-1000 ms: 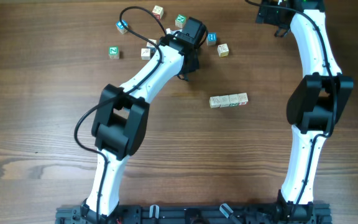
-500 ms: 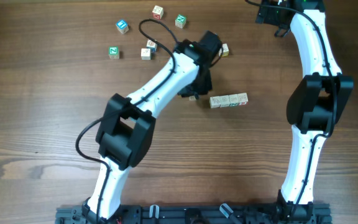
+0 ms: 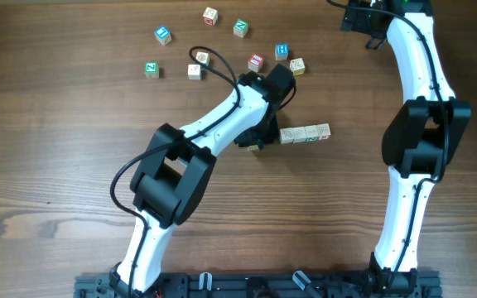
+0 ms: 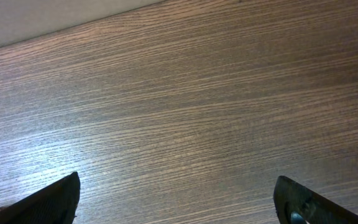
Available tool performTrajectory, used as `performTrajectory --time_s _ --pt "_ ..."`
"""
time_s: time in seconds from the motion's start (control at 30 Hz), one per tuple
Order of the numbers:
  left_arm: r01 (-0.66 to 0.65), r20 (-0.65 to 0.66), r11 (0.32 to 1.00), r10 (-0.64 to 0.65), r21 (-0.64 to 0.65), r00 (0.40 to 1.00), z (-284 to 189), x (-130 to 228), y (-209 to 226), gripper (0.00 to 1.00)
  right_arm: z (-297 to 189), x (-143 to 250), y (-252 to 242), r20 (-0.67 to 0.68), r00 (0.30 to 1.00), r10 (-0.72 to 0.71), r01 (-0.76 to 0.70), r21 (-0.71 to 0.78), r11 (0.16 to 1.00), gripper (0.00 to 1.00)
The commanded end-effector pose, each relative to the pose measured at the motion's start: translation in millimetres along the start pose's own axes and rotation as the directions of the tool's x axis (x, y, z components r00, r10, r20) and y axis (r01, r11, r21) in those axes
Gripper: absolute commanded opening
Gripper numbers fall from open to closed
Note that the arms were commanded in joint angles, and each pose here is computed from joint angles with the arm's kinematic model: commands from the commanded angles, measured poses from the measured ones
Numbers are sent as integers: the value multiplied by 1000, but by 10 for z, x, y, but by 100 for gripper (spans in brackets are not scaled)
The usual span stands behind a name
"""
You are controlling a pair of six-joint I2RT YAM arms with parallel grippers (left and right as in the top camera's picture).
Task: Form a horizontal line
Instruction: 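Carry the yellow K block to the left end of the row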
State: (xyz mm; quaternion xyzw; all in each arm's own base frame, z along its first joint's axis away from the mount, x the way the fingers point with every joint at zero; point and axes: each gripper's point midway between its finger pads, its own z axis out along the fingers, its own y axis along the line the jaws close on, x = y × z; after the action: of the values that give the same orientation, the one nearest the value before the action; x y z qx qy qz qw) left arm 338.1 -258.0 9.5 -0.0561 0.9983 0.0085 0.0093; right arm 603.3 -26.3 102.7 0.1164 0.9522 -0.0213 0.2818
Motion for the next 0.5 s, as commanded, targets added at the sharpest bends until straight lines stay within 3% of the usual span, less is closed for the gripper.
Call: performTrajectory --time_s 0.0,0.47 --pt "33 35 999 -33 0 999 -26 -22 23 37 -43 -33 36 12 1000 -16 16 -6 1000 100" --pt "35 48 999 -35 9 998 -27 -56 4 38 -43 -33 36 12 1000 -16 16 -7 1000 100"
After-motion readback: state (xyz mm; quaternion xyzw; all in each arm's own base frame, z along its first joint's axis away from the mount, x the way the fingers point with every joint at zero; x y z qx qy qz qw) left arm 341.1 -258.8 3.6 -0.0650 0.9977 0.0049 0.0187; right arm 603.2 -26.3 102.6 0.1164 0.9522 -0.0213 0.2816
